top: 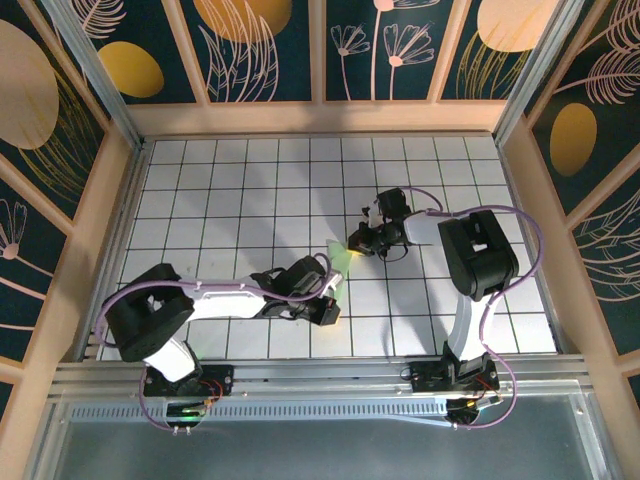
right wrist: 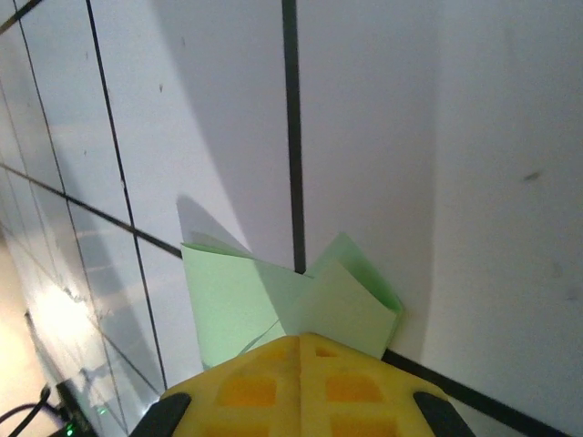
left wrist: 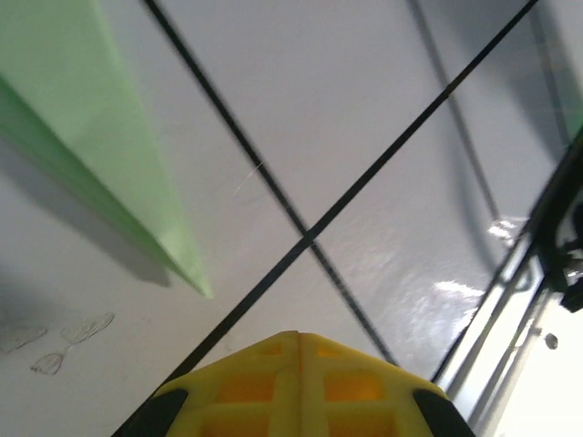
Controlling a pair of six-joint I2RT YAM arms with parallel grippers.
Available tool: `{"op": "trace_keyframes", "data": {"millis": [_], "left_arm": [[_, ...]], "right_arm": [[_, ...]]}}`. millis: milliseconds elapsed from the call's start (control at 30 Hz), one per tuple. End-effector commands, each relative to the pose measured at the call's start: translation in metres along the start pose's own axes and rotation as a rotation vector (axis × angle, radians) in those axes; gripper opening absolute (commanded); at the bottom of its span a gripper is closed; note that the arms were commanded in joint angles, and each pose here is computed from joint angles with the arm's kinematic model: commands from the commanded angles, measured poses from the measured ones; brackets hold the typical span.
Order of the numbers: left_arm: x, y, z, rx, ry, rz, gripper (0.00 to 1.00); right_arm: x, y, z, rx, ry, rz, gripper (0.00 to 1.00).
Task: Fold a paper plane with a square sheet of paper (fold left side to right side)
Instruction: Fold the wing for the fifth time at the center of the table, then pick up the paper plane at the center of the table.
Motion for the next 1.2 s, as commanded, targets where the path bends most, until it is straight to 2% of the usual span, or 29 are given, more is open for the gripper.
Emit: {"op": "trace_keyframes", "data": {"millis": [0, 67, 267, 533, 633, 733, 900, 1167], "left_arm": [[-0.016, 0.018, 0.021, -0.102, -0.002, -0.044, 0.0], [-0.009, 0.029, 0.038, -0.169, 0.046, -0.034, 0.0], [0.04, 0.066, 0.083, -0.399, 0.238, 0.041, 0.01], [0.081, 0.102, 0.113, -0.651, 0.37, 0.204, 0.0], [0.091, 0.114, 0.118, -0.727, 0.398, 0.251, 0.0], [0.095, 0.12, 0.119, -0.758, 0.4, 0.276, 0.0], [0.101, 0.12, 0.115, -0.748, 0.399, 0.304, 0.0], [0.104, 0.119, 0.112, -0.744, 0.406, 0.307, 0.0]], "right_arm": [[0.005, 0.021, 0.025, -0.091, 0.039, -0.077, 0.12], [0.014, 0.036, 0.036, -0.138, 0.064, -0.098, 0.24], [0.016, 0.068, 0.036, -0.196, 0.089, -0.26, 0.42], [0.035, 0.062, 0.001, -0.16, 0.121, -0.488, 0.61], [0.041, 0.049, -0.012, -0.126, 0.128, -0.523, 0.62], [0.044, 0.034, -0.02, -0.087, 0.141, -0.539, 0.62], [0.048, 0.014, -0.026, -0.042, 0.172, -0.572, 0.62], [0.043, -0.002, -0.035, 0.013, 0.195, -0.607, 0.53]]}}
Point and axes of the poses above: each hand's point on the last joint's axis, 136 mm out from that joint toward the fingers, its own y axis back along the fingers, its own x axis along the line the jaws close on, z = x × y, the point moved 1 cm from there along y, back along the fingers, and after that the axes turned 15 degrees about y, right-handed, at the moved point
